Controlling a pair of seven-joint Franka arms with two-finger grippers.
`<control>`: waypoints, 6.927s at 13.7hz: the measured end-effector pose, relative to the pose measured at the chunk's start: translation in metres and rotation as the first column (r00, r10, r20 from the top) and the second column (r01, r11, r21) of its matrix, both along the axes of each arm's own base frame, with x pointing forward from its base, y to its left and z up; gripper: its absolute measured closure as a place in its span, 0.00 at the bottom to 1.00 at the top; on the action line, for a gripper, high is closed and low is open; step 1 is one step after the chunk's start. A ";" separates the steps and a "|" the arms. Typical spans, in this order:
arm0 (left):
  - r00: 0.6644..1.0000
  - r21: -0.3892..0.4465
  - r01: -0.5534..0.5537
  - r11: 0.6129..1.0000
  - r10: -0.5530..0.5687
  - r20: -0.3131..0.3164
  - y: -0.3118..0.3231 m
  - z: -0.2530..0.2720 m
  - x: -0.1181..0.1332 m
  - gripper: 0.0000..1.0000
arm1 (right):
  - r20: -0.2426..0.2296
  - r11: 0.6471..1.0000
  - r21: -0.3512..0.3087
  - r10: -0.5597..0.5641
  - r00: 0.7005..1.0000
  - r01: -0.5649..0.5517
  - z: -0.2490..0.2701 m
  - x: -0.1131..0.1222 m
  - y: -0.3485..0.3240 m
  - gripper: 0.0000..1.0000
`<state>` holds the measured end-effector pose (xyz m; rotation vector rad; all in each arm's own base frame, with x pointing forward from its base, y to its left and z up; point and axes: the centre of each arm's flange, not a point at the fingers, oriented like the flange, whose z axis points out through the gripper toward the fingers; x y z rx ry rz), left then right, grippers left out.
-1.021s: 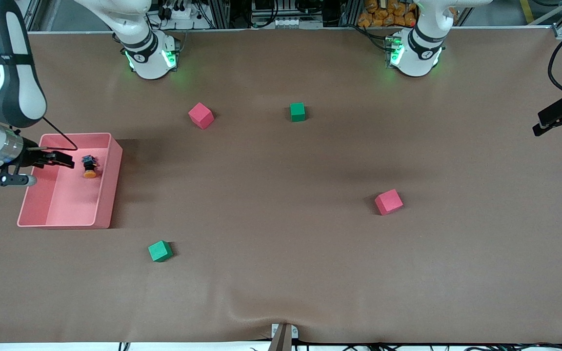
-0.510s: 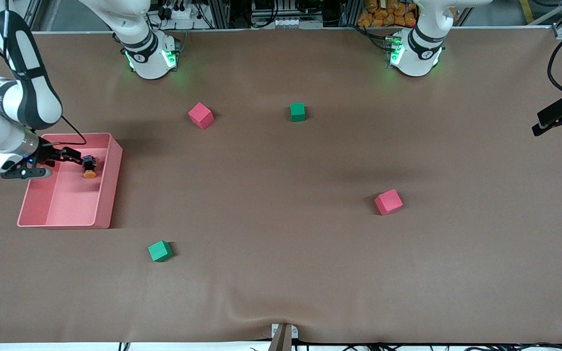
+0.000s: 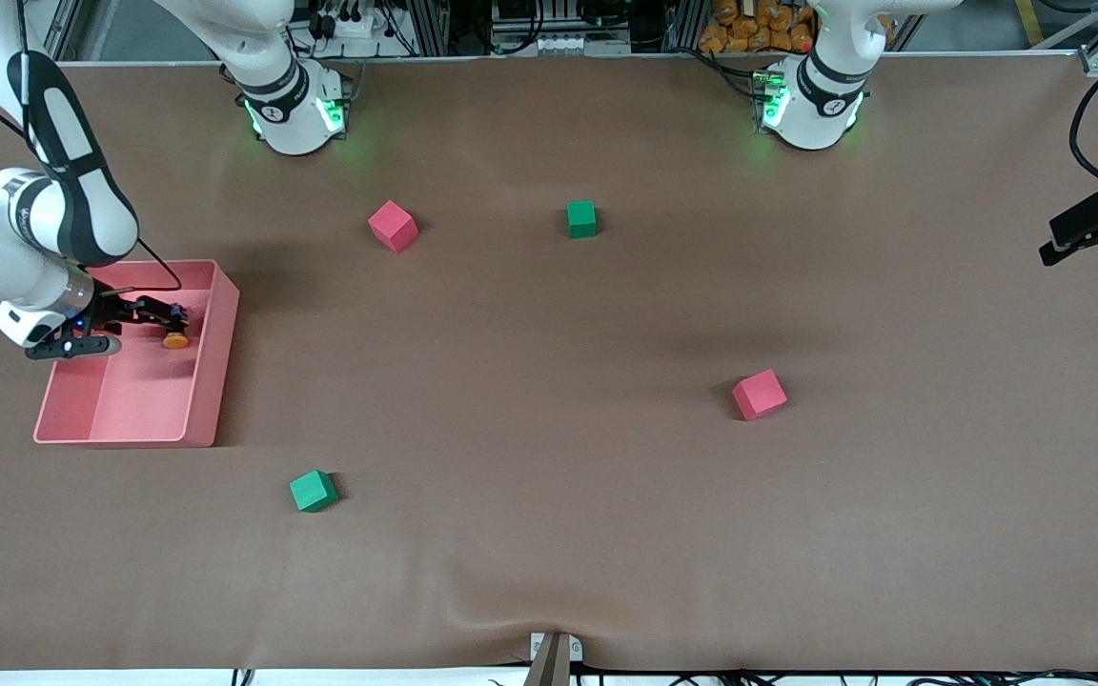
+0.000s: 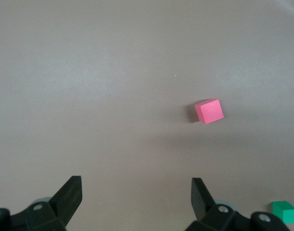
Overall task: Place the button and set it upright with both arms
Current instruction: 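Lower the open right gripper around the yellow button in the tray, then close the right gripper on the button body and lift it, then carry the button out of the tray toward the table middle, then set the button upright on the table and open the right gripper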
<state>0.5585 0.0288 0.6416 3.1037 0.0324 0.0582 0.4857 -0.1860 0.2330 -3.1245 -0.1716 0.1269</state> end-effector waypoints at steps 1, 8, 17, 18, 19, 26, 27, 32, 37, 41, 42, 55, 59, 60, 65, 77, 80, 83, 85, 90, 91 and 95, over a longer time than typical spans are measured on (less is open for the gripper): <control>1.000 0.000 0.000 1.000 0.000 0.000 0.000 0.000 0.000 0.00 | 0.000 1.000 0.000 0.006 1.000 -0.006 0.000 0.000 0.000 0.00; 1.000 0.000 0.000 1.000 0.000 -0.002 0.000 0.000 0.000 0.00 | 0.008 0.995 0.005 0.104 0.995 -0.104 -0.001 -0.001 -0.004 0.00; 1.000 0.000 0.000 1.000 0.000 -0.004 0.000 -0.001 0.000 0.00 | 0.000 0.994 0.011 0.110 0.994 -0.110 -0.012 -0.003 -0.008 0.00; 1.000 0.000 0.000 1.000 0.000 -0.004 0.000 -0.001 0.000 0.00 | -0.003 0.994 0.012 0.106 0.994 -0.106 -0.013 -0.004 -0.011 0.00; 1.000 0.000 0.000 1.000 0.000 -0.004 0.000 -0.001 0.000 0.00 | -0.005 0.995 0.013 0.102 0.995 -0.102 -0.015 -0.006 -0.013 0.00; 1.000 0.000 0.000 1.000 0.000 -0.004 0.000 -0.001 0.000 0.00 | -0.012 0.995 0.018 0.097 0.995 -0.097 -0.020 -0.008 -0.018 0.00; 1.000 0.000 0.000 1.000 0.000 -0.004 0.000 -0.002 0.000 0.00 | -0.010 0.994 0.019 0.106 0.994 -0.106 -0.020 -0.006 -0.015 0.00; 1.000 0.000 0.000 1.000 0.000 -0.004 0.000 -0.002 0.000 0.00 | -0.010 0.987 0.021 0.157 0.987 -0.157 -0.021 0.003 0.009 0.00; 1.000 0.000 0.000 1.000 0.000 -0.004 0.000 -0.002 0.000 0.00 | -0.028 0.986 0.030 0.162 0.986 -0.161 -0.032 0.002 0.012 0.00; 1.000 0.000 0.000 1.000 0.000 -0.004 0.000 -0.002 0.000 0.00 | -0.047 0.984 0.041 0.176 0.983 -0.174 -0.036 -0.002 0.012 0.00; 1.000 0.000 0.000 1.000 0.000 -0.004 0.000 -0.002 0.000 0.00 | -0.059 0.982 0.049 0.185 0.981 -0.183 -0.037 -0.004 0.011 0.00; 1.000 0.000 0.000 1.000 0.000 -0.004 0.000 -0.002 0.000 0.00 | -0.112 0.971 0.088 0.233 0.966 -0.224 -0.028 -0.005 0.012 0.64; 1.000 0.000 0.000 1.000 0.000 -0.004 0.000 -0.002 0.000 0.00 | -0.066 0.948 0.069 0.315 0.947 -0.310 0.021 0.037 0.009 0.64; 1.000 0.000 0.000 1.000 0.000 -0.004 0.000 -0.002 0.000 0.00 | -0.045 0.936 0.057 0.349 0.936 -0.347 0.035 0.051 0.017 0.64; 1.000 0.000 0.000 1.000 0.000 -0.005 0.000 -0.002 0.000 0.00 | 0.011 0.863 0.017 0.505 0.863 -0.505 0.090 0.109 0.105 0.64; 1.000 0.000 0.001 1.000 -0.001 -0.010 0.000 -0.004 0.001 0.00 | 0.037 0.941 0.176 0.288 0.957 -0.290 0.114 0.129 0.391 0.64; 1.000 0.000 0.002 1.000 -0.002 -0.013 -0.001 -0.006 0.003 0.00 | 0.024 0.946 0.204 0.254 0.967 -0.253 0.106 0.124 0.466 0.64; 1.000 0.000 0.002 1.000 -0.002 -0.011 -0.001 -0.006 0.003 0.00 | -0.001 0.957 0.191 0.224 0.974 -0.220 0.080 0.115 0.541 0.64; 1.000 0.000 0.002 1.000 -0.002 -0.011 -0.001 -0.005 0.003 0.00 | -0.015 0.966 0.167 0.203 0.979 -0.198 0.056 0.107 0.584 0.64; 1.000 0.000 0.015 1.000 -0.015 -0.010 -0.008 -0.005 0.003 0.00 | -0.053 0.988 0.133 0.086 0.995 -0.079 0.012 0.094 0.633 0.64; 1.000 0.000 0.018 1.000 -0.018 -0.009 -0.009 -0.005 0.003 0.00 | -0.063 0.991 0.125 0.059 0.996 -0.051 0.007 0.091 0.637 0.64; 0.999 0.000 0.041 0.999 -0.041 -0.014 -0.022 -0.007 0.004 0.00 | -0.089 0.995 0.097 -0.007 0.996 0.016 -0.013 0.075 0.657 0.64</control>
